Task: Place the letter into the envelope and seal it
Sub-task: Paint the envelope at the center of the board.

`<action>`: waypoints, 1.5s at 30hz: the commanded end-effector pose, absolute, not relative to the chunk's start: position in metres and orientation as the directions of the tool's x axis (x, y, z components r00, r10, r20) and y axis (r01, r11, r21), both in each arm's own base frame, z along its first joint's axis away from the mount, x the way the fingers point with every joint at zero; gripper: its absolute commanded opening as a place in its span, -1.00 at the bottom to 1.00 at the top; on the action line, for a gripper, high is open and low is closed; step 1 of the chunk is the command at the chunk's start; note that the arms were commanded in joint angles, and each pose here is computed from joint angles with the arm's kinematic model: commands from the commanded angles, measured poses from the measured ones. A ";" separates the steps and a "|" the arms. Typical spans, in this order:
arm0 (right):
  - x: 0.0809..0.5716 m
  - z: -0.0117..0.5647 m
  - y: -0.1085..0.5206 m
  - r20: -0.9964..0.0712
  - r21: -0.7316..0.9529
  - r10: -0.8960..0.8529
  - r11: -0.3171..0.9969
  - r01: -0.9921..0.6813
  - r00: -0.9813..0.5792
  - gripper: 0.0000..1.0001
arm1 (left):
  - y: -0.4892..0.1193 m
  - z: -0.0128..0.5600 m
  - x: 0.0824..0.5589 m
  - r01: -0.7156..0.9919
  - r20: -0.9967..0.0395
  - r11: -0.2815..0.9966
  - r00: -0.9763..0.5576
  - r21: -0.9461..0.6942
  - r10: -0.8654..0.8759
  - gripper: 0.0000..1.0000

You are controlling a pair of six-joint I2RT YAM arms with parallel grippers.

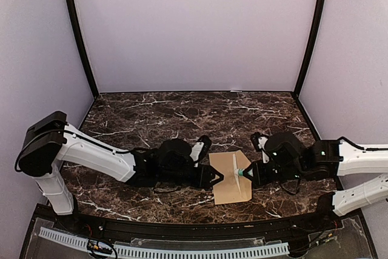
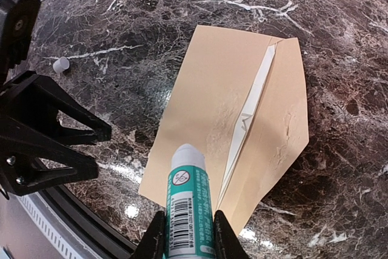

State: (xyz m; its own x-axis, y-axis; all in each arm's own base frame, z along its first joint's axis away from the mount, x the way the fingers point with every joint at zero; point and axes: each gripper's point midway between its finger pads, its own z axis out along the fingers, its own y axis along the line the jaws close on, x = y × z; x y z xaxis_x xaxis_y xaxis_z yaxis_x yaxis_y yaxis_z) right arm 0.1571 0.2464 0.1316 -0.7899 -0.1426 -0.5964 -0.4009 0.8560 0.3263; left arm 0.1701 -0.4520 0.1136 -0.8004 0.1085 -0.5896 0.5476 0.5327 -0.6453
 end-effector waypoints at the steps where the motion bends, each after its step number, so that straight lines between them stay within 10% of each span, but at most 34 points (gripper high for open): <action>1: 0.161 0.127 0.244 -0.596 0.316 -0.141 0.864 -0.393 -0.790 -0.94 | -0.480 0.113 0.169 0.565 -0.592 0.492 -0.797 -0.662 0.119 -0.27; 27: 0.168 0.084 0.255 -0.526 0.252 -0.189 0.897 -0.364 -0.829 -0.95 | -0.473 0.001 0.157 0.566 -0.513 0.646 -0.805 -0.512 0.299 -1.00; 45: 0.177 0.066 0.262 -0.502 0.174 -0.232 0.917 -0.360 -0.833 -0.99 | -0.463 -0.011 0.149 0.556 -0.483 0.653 -0.817 -0.514 0.315 -1.00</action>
